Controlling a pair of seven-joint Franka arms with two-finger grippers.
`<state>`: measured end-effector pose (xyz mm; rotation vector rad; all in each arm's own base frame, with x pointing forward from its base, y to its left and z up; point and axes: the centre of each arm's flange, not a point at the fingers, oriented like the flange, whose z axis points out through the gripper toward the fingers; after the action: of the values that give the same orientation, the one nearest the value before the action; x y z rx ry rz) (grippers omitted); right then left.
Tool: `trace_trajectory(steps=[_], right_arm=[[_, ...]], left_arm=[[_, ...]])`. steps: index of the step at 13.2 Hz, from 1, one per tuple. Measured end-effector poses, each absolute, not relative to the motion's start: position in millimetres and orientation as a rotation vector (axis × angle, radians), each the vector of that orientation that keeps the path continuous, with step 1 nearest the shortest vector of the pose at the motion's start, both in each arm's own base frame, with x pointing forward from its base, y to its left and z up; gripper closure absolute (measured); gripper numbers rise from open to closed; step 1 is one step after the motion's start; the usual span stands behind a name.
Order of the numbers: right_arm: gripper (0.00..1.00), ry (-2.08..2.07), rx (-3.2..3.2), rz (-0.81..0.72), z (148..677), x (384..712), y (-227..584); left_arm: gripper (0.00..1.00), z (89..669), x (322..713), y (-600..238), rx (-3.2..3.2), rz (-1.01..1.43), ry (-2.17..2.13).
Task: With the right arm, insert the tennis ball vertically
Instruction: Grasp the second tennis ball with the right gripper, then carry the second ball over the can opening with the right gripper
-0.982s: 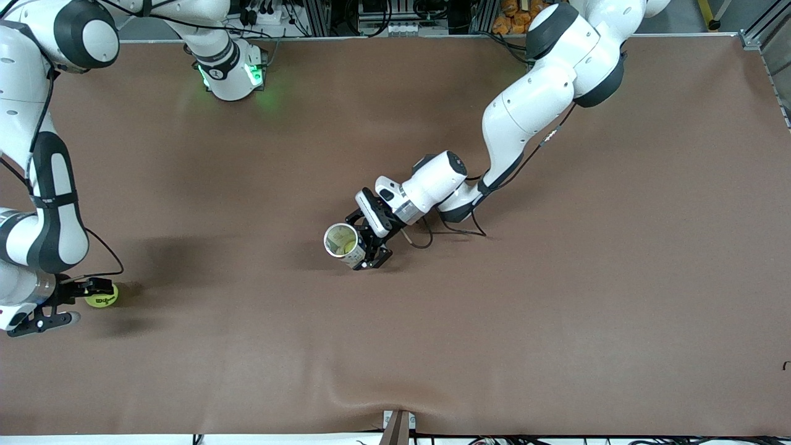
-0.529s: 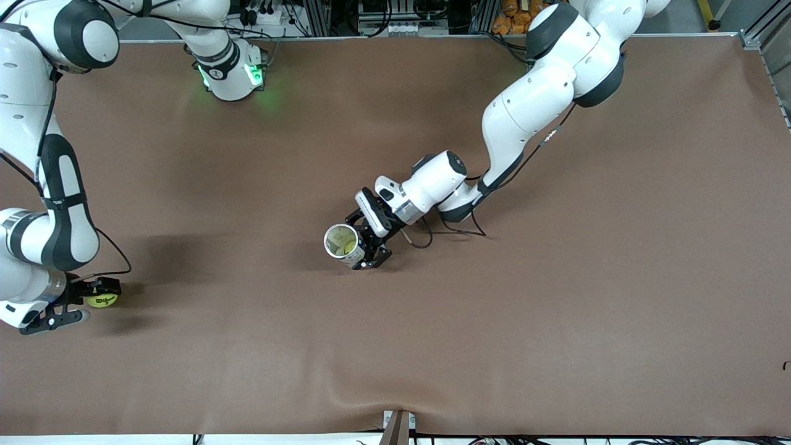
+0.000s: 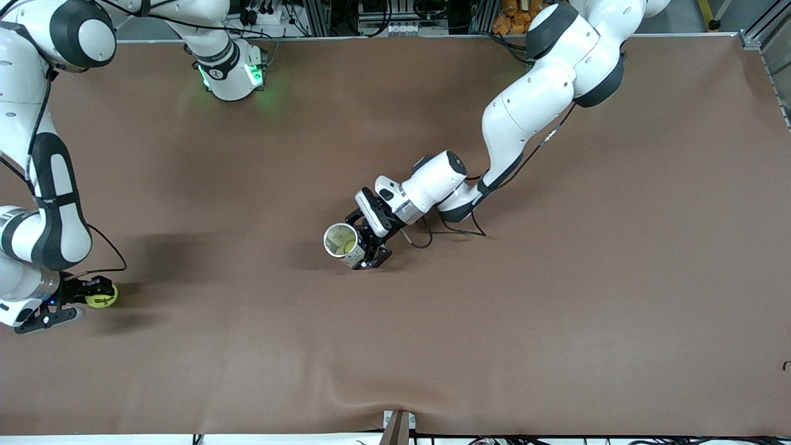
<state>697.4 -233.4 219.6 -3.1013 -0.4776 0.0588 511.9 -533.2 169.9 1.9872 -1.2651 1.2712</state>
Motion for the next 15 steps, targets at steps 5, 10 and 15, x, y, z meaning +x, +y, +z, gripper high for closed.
trace_trajectory(steps=[5,10,15], right_arm=[[0.36,-0.218,-3.030,0.257,292,703,-176],[0.36,0.280,-2.946,0.365,383,701,-25],[0.36,0.756,-2.827,0.434,421,682,150]], left_arm=[[0.04,170,512,-533,1.987,1.271,-1.265],[0.04,170,512,-533,1.987,1.271,-1.265],[0.04,167,511,-532,1.991,1.264,-1.270]])
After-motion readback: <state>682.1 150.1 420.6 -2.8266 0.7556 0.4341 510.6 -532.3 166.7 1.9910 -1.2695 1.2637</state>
